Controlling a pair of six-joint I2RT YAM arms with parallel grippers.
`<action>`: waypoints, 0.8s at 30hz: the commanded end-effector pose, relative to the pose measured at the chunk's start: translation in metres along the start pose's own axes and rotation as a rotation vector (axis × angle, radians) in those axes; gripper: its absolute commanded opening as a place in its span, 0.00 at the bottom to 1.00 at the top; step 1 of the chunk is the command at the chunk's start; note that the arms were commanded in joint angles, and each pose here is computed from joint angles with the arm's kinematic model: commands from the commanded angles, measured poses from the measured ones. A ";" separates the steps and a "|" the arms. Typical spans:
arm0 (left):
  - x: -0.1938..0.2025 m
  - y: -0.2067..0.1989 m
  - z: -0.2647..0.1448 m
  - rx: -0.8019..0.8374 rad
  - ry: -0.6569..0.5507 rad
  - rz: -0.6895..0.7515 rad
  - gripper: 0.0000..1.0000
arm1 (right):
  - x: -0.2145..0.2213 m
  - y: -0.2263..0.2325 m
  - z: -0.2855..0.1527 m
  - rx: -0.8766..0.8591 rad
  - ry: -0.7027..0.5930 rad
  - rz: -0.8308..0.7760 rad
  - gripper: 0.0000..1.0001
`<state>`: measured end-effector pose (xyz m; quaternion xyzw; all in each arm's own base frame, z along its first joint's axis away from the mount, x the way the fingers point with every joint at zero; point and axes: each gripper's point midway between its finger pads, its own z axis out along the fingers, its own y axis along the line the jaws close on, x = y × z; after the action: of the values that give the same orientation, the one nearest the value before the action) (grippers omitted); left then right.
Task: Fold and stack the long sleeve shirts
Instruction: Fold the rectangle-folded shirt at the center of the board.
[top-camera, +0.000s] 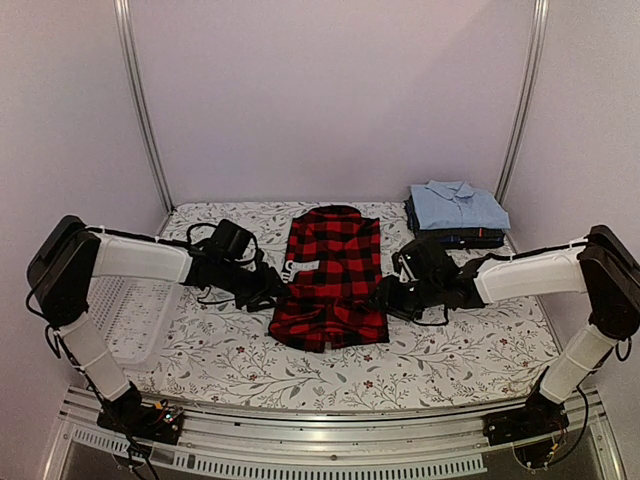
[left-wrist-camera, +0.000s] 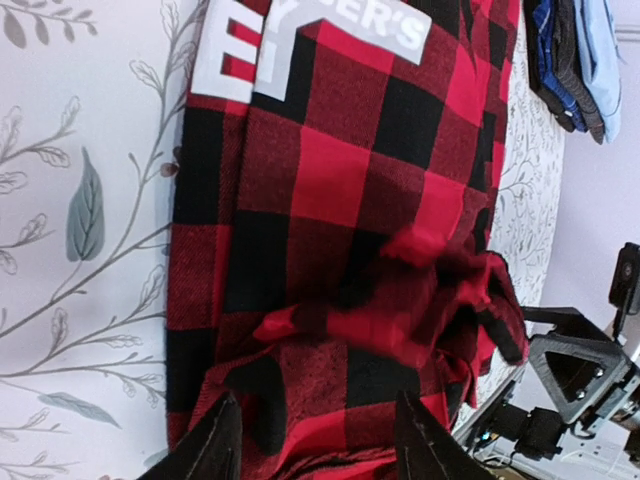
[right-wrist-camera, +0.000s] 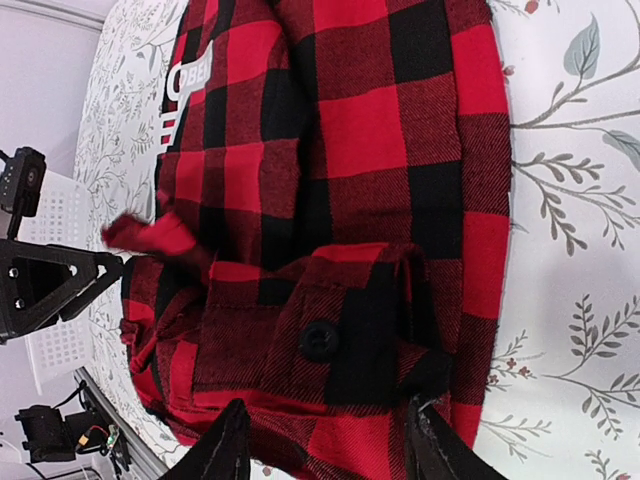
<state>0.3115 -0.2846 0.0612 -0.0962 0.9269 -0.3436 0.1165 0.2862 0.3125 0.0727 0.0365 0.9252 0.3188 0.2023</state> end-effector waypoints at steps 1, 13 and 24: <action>-0.012 -0.001 -0.028 -0.032 -0.071 0.073 0.60 | -0.011 0.013 -0.026 -0.008 -0.036 -0.068 0.57; 0.037 0.022 -0.046 -0.009 0.002 0.118 0.57 | 0.043 -0.006 -0.031 0.035 0.058 -0.146 0.53; 0.053 0.024 -0.016 -0.017 0.068 0.123 0.50 | 0.051 -0.015 -0.019 0.065 0.069 -0.126 0.46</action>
<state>0.2529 -0.2600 0.0538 -0.0368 0.9401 -0.3215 0.1074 0.2290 0.2985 0.0648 -0.0330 0.9413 0.2822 0.1826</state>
